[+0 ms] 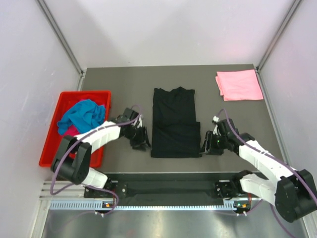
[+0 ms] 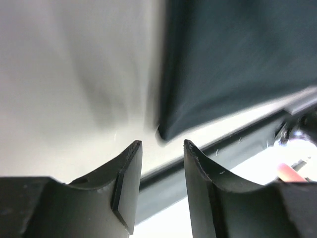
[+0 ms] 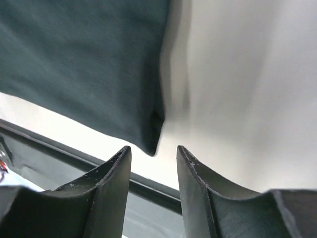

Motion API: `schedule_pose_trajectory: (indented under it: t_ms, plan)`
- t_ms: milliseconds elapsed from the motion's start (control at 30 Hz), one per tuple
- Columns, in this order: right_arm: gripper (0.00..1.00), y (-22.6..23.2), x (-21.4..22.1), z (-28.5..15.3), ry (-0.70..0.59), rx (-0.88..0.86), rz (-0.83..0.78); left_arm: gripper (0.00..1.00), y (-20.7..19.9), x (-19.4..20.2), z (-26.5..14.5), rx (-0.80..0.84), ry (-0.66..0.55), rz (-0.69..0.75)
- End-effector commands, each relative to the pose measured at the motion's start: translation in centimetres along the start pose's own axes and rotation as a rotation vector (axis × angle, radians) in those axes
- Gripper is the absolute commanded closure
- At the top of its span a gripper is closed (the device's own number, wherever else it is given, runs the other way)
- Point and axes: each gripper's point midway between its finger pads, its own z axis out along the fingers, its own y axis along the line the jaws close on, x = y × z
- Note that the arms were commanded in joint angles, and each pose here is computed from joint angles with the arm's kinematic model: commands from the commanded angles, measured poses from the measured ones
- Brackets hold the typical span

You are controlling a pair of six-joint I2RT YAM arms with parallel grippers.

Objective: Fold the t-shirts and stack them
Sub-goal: Fold the tshirt

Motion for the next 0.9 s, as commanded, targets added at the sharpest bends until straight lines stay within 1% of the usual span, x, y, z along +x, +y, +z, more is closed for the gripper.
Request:
schedule_pose_trajectory:
  t_ms: [0,33,67,100,133,167,233,267,433,567,633,700,733,767,800,867]
  plan:
    - [0.57,2.5,-4.9,-2.0,-0.134,-0.007,-0.036,0.56,-1.5,-5.9,-1.1,-0.061,-0.126,0.18]
    - [0.6,2.5,-5.6,-1.6,-0.13,0.003,-0.055,0.58,-3.4,-8.0,-1.9,-0.036,-0.162,0.229]
    - [0.62,3.3,-7.2,-1.9,-0.154,-0.008,-0.074,0.6,-3.4,-8.9,-1.2,-0.045,-0.151,0.283]
    - [0.63,3.5,-8.1,-1.8,-0.16,-0.006,-0.078,0.6,-3.7,-9.6,-1.2,-0.048,-0.16,0.303]
    - [0.67,3.9,-9.3,-1.6,-0.157,-0.001,-0.091,0.63,-4.8,-10.8,-1.5,-0.031,-0.176,0.33]
    - [0.68,4.0,-10.0,-1.5,-0.161,0.002,-0.088,0.66,-4.8,-11.1,-0.9,-0.026,-0.155,0.349]
    - [0.69,4.3,-11.1,-1.4,-0.167,-0.006,-0.091,0.69,-5.8,-11.6,-0.9,0.006,-0.144,0.365]
    - [0.69,4.6,-12.0,-1.6,-0.186,-0.019,-0.091,0.7,-6.4,-11.2,-0.5,0.048,-0.112,0.369]
    - [0.68,5.3,-13.5,-1.2,-0.195,-0.045,-0.098,0.72,-7.5,-11.7,0.3,0.107,-0.097,0.351]
    - [0.67,5.4,-14.2,-0.6,-0.193,-0.051,-0.099,0.73,-7.1,-12.4,1.6,0.093,-0.09,0.32]
    - [0.66,5.3,-14.5,-0.2,-0.195,-0.047,-0.108,0.72,-6.9,-14.3,1.4,0.052,-0.155,0.31]
    - [0.64,5.4,-15.6,0.0,-0.232,-0.051,-0.121,0.71,-6.1,-17.5,0.4,0.039,-0.255,0.229]
    - [0.63,5.2,-16.0,0.3,-0.241,-0.044,-0.132,0.71,-5.9,-18.5,-0.2,0.065,-0.281,0.185]
    - [0.63,5.2,-16.4,0.4,-0.251,-0.04,-0.139,0.71,-5.7,-21.2,-2.2,0.128,-0.376,0.111]
    - [0.63,5.3,-17.0,0.5,-0.269,-0.047,-0.148,0.71,-5.0,-21.2,-2.4,0.154,-0.384,0.07]
    - [0.62,5.2,-17.6,0.7,-0.277,-0.055,-0.162,0.69,-4.9,-22.1,-4.2,0.188,-0.439,0.063]
